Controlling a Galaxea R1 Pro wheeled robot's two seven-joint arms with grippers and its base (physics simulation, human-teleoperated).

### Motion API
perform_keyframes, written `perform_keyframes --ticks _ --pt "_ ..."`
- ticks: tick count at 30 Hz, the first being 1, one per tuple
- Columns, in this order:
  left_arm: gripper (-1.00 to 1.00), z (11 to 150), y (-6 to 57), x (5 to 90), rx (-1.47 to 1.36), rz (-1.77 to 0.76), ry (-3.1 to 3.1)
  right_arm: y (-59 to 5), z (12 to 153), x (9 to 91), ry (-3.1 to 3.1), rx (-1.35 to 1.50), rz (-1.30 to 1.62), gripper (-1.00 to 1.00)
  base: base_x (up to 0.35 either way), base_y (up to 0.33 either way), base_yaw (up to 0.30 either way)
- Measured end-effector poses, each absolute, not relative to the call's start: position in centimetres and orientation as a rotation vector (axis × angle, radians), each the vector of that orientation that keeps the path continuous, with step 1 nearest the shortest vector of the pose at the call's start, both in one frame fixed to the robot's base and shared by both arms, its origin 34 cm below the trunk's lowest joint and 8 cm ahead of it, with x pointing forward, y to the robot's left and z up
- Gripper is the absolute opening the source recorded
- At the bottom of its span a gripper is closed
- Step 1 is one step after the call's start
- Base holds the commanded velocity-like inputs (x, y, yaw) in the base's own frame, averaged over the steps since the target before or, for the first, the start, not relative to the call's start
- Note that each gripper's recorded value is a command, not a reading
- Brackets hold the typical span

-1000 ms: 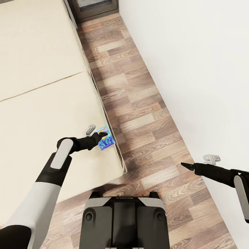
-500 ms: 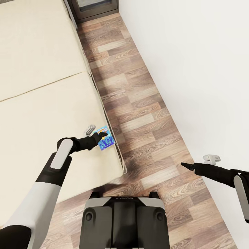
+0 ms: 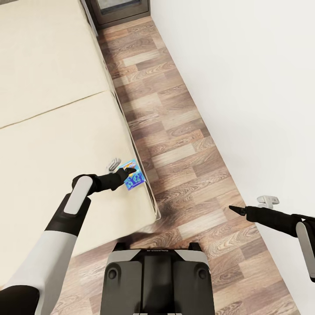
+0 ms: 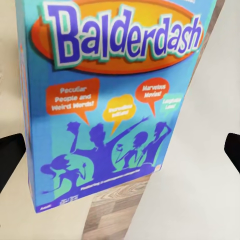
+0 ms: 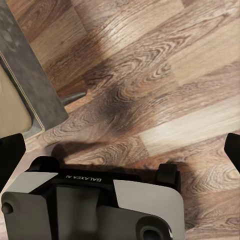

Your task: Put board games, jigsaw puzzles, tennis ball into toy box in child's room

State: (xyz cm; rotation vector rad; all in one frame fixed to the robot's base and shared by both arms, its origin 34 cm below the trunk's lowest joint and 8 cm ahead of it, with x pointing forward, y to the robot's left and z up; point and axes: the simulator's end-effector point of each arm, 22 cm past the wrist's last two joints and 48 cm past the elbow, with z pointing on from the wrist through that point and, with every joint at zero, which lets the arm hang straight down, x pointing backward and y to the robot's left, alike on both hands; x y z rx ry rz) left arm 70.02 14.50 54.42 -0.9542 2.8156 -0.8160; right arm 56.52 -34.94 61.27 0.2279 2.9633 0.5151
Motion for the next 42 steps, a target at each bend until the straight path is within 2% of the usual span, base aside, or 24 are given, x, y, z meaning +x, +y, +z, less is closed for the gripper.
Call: perform_keyframes --ticks 42 --pt "1.0 54.27 14.6 69.7 -0.96 -0.812 2.821 -34.39 61.16 56.36 2.967 0.22 0.53 1.0 0.0 0.0 -0.01"
